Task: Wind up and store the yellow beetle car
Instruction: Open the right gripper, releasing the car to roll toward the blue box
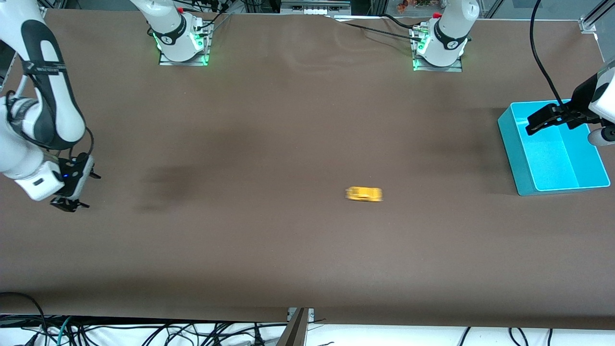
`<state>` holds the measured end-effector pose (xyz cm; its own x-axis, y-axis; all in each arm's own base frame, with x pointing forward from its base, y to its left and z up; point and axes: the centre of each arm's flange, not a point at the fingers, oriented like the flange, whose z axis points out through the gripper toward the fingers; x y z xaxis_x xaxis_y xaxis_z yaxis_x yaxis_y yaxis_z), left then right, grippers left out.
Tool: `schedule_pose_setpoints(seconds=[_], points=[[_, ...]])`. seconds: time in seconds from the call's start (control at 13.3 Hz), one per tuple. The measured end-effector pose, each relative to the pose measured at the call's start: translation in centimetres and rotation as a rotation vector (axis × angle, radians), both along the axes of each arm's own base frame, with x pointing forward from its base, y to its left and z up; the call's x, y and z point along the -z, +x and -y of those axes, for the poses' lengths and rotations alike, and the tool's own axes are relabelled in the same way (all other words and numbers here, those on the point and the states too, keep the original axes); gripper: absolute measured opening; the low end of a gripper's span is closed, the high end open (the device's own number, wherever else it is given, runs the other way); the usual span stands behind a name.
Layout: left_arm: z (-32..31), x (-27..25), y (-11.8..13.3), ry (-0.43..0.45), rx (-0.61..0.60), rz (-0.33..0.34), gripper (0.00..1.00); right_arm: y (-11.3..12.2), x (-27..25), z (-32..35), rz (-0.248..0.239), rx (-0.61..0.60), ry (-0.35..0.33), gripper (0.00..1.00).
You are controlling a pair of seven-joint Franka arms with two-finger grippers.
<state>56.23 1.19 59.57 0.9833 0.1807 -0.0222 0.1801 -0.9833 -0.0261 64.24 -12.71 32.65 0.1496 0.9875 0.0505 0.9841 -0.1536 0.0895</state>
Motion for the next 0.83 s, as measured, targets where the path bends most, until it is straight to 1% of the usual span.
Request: schedule_pose_setpoints(seconds=[0.15,0.38,0.53,0.83], points=[[-0.1,-0.5,0.1,0.000,-0.002,0.010,1.00,1.5,-3.5,-1.5,0.011,0.085,0.023,1.00],[-0.1,-0.4,0.2,0.000,-0.002,0.010,1.00,3.1,-8.8,-4.9,-0.025,0.306,0.065,1.00],[-0.1,-0.3,0.2,0.000,-0.001,0.008,1.00,3.4,-11.6,-7.7,-0.053,0.468,0.086,1.00],[0.5,0.2,0.5,0.000,0.009,0.000,1.00,2.9,-15.6,-13.6,-0.117,0.827,0.106,1.00]])
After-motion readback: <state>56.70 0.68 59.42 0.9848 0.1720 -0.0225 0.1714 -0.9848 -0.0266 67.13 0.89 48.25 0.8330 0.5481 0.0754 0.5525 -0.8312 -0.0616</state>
